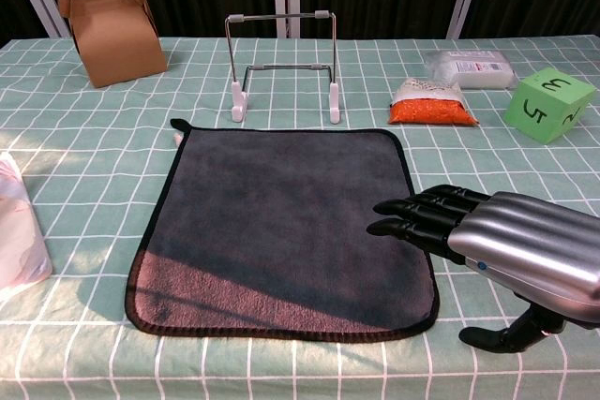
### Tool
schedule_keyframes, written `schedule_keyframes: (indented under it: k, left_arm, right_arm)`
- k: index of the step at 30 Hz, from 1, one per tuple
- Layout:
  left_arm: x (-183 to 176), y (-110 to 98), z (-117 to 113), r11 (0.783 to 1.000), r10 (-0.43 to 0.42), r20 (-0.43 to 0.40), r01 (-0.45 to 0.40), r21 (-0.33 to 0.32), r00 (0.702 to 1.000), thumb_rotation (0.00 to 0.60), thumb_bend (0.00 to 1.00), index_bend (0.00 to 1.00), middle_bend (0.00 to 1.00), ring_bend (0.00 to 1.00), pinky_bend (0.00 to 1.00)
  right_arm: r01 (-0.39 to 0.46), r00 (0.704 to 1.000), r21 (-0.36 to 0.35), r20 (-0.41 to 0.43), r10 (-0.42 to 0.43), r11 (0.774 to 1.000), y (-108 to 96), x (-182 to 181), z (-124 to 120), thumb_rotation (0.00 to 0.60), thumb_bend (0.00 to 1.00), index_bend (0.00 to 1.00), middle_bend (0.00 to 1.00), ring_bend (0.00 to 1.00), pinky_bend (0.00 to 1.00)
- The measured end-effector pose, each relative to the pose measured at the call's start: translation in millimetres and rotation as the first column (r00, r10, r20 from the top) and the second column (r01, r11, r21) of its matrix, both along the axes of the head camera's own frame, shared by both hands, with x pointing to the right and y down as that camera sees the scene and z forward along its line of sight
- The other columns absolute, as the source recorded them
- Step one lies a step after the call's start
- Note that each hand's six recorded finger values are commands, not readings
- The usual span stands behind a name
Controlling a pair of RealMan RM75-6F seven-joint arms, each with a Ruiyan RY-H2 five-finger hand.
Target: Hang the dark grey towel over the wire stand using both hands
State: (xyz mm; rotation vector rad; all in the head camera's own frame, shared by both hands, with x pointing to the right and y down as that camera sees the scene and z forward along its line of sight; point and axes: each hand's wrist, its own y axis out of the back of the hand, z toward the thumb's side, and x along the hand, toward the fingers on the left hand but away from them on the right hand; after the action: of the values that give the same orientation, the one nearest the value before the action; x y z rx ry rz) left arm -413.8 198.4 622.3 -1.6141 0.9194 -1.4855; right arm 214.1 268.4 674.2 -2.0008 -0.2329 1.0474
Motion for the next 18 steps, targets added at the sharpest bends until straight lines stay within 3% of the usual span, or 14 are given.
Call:
schedule_keyframes:
  k: [12, 18]
  left_arm:
    - [0.4, 3.3, -1.1, 1.000, -0.010, 0.013, 0.010, 0.007, 1.000, 0.397, 0.05, 0.02, 0.11, 0.13, 0.23]
    - [0.5, 2.4, -1.9, 1.000, -0.007, 0.014, 0.007, 0.011, 1.000, 0.439, 0.05, 0.03, 0.11, 0.13, 0.23]
  right_arm:
    - [0.040, 0.999, -0.032, 0.013, -0.039, 0.999, 2.4, -2.4, 4.7, 0.600, 0.22, 0.04, 0.00, 0.00, 0.00]
    - [0.051, 0.999, -0.036, 0.012, -0.051, 0.998, 1.8, -5.7, 7.3, 0.600, 0.22, 0.05, 0.00, 0.00, 0.00]
